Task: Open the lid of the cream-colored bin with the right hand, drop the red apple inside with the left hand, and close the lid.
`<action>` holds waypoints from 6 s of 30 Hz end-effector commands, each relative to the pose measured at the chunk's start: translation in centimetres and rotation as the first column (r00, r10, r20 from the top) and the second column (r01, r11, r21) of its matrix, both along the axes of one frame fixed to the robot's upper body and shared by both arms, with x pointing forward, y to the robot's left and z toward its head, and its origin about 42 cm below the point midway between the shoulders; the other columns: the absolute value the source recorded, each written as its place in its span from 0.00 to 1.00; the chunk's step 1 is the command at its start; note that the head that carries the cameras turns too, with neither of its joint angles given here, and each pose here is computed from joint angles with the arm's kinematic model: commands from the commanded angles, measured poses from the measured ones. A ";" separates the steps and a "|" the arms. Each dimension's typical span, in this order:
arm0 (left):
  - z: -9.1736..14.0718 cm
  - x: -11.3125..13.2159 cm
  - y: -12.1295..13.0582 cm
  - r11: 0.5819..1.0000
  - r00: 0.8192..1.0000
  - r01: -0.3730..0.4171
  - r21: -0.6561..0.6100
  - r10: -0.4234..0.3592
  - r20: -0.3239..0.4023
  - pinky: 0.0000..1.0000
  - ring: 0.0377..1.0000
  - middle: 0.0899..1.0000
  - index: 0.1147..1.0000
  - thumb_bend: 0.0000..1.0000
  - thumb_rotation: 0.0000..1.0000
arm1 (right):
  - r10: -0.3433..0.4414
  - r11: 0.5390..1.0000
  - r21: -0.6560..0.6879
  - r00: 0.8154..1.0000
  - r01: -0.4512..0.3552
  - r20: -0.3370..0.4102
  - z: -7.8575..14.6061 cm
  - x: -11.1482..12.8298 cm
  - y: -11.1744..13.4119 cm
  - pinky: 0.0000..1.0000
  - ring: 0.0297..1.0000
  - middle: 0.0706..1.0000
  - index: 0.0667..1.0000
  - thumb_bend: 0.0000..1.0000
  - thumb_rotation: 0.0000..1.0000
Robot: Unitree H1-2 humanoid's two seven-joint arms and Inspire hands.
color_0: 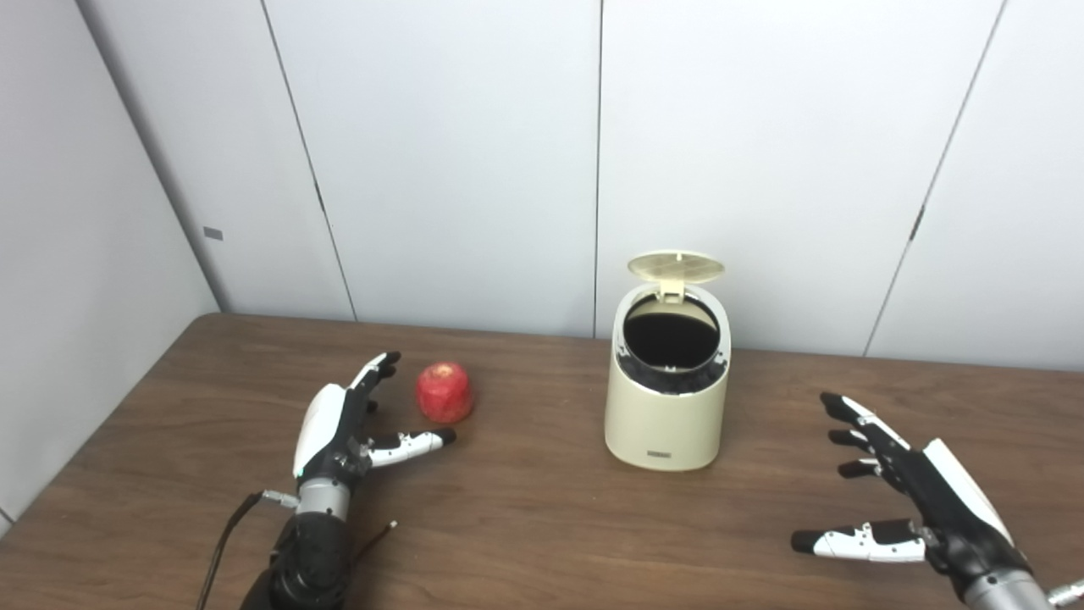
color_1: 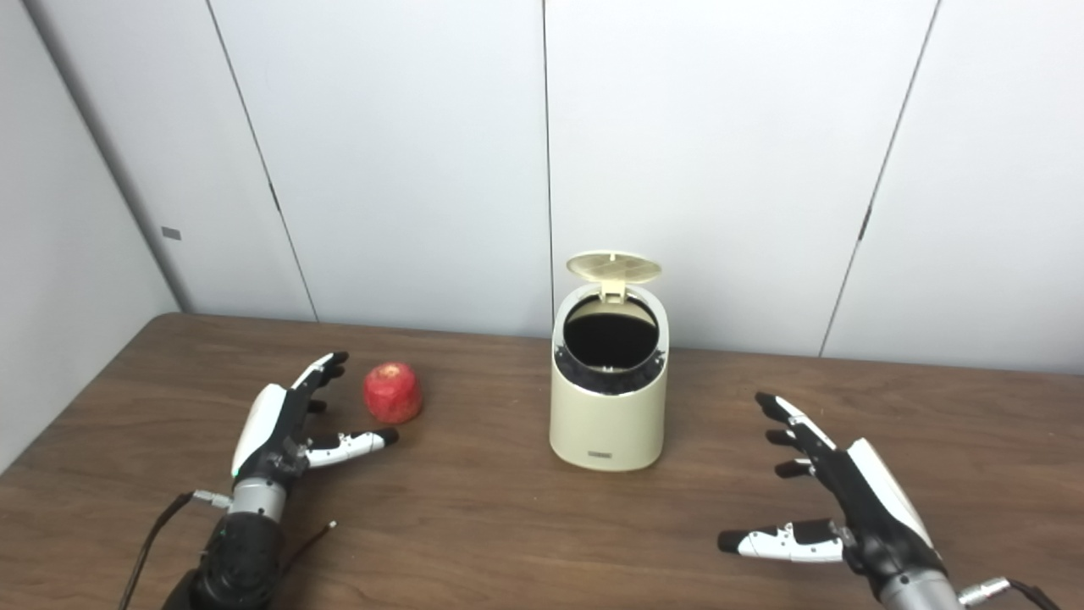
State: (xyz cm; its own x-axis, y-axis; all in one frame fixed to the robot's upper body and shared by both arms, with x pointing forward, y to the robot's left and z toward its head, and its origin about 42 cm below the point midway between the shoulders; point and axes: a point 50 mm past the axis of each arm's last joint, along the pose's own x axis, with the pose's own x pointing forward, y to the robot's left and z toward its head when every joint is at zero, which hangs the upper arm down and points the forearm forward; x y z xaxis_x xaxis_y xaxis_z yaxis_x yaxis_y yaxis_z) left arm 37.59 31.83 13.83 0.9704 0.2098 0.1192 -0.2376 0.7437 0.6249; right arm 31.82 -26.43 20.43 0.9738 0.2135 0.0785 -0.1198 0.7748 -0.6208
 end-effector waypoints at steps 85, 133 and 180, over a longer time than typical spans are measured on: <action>11.6 1.5 -13.7 0.977 0.801 0.171 0.131 -0.215 0.559 0.27 0.33 0.38 0.44 0.52 0.00 | 0.013 1.000 -0.005 0.998 -0.013 0.061 0.0 0.4 2.3 0.72 0.83 0.89 0.86 0.76 0.18; 9.2 7.8 -21.6 0.965 0.803 0.183 0.186 -0.256 0.538 0.42 0.51 0.55 0.63 0.87 0.16 | 0.007 1.000 -0.009 0.997 -0.006 0.080 0.7 -0.1 3.8 0.70 0.82 0.89 0.84 0.76 0.16; 10.2 2.9 -8.6 0.784 0.777 0.539 -0.307 -0.323 0.540 0.59 0.69 0.73 0.75 0.70 0.29 | 0.007 1.000 -0.010 0.999 -0.007 0.051 0.0 0.0 3.0 0.75 0.85 0.90 0.83 0.75 0.17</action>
State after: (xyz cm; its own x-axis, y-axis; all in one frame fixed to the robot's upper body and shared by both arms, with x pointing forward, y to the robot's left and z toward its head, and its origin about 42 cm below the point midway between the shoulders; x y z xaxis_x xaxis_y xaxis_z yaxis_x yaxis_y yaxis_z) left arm 40.43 23.18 22.16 0.8571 -0.0639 0.5111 -0.0094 0.9902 0.1397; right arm 31.43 -23.41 18.43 0.9768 0.2078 0.0523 -0.1302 0.7694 -0.6253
